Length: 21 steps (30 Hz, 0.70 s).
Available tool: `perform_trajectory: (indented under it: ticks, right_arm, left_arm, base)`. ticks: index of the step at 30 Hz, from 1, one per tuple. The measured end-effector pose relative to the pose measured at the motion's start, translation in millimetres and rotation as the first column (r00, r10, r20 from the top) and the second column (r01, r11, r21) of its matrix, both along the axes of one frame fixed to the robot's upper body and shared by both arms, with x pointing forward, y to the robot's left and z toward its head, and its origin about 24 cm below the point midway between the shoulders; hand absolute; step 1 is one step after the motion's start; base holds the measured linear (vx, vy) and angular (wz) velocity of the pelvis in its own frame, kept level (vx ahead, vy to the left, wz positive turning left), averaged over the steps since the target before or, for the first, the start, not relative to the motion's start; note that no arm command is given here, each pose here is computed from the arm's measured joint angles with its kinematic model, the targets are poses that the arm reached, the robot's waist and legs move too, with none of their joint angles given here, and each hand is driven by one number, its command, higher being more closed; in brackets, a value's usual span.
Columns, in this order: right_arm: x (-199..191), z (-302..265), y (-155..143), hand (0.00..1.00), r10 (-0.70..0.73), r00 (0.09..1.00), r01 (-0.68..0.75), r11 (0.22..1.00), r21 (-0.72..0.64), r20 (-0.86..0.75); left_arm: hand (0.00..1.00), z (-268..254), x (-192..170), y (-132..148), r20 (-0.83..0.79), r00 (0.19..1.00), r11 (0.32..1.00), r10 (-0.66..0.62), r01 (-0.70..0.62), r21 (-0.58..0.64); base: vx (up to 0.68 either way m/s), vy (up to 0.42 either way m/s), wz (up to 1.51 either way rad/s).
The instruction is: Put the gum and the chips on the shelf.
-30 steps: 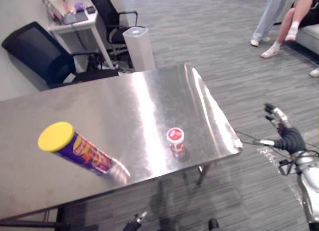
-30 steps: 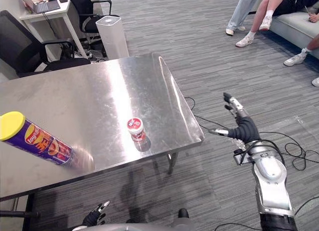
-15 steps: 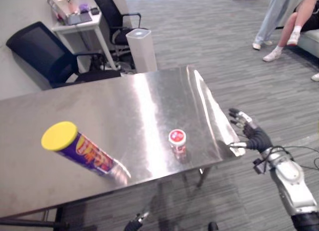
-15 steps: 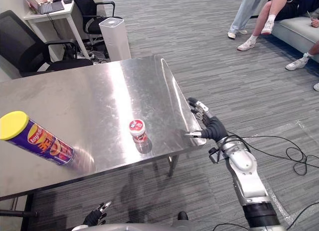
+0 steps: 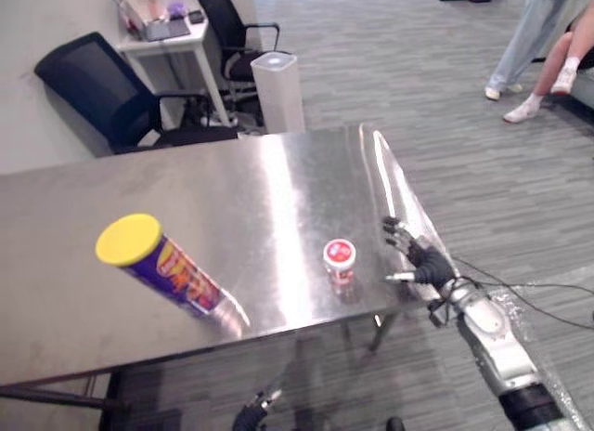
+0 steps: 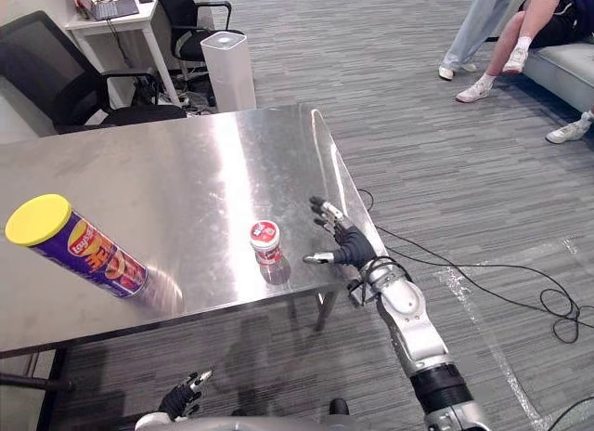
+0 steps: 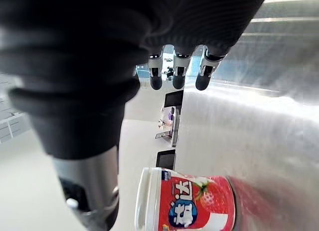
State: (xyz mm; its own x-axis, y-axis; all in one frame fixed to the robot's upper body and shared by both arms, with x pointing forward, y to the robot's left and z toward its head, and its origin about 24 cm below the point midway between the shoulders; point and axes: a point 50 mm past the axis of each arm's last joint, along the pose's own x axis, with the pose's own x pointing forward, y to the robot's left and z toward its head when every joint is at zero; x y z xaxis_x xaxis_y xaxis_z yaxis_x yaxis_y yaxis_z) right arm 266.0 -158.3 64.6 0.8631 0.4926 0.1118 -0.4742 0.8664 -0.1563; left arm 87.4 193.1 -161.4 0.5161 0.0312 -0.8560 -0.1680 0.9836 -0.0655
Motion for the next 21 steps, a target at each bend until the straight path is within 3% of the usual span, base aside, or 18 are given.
perform_trajectory:
  ticks: [21]
  right_arm:
    - [10.2, -14.2, 33.9, 0.00, 0.100, 0.992, -0.100, 0.995, 0.001, -0.078]
  left_arm:
    - [0.00, 0.9, 4.9, -0.8, 0.010, 1.000, 1.000, -0.007, 0.007, 0.002]
  base:
    - [0.00, -0.011, 0.04]
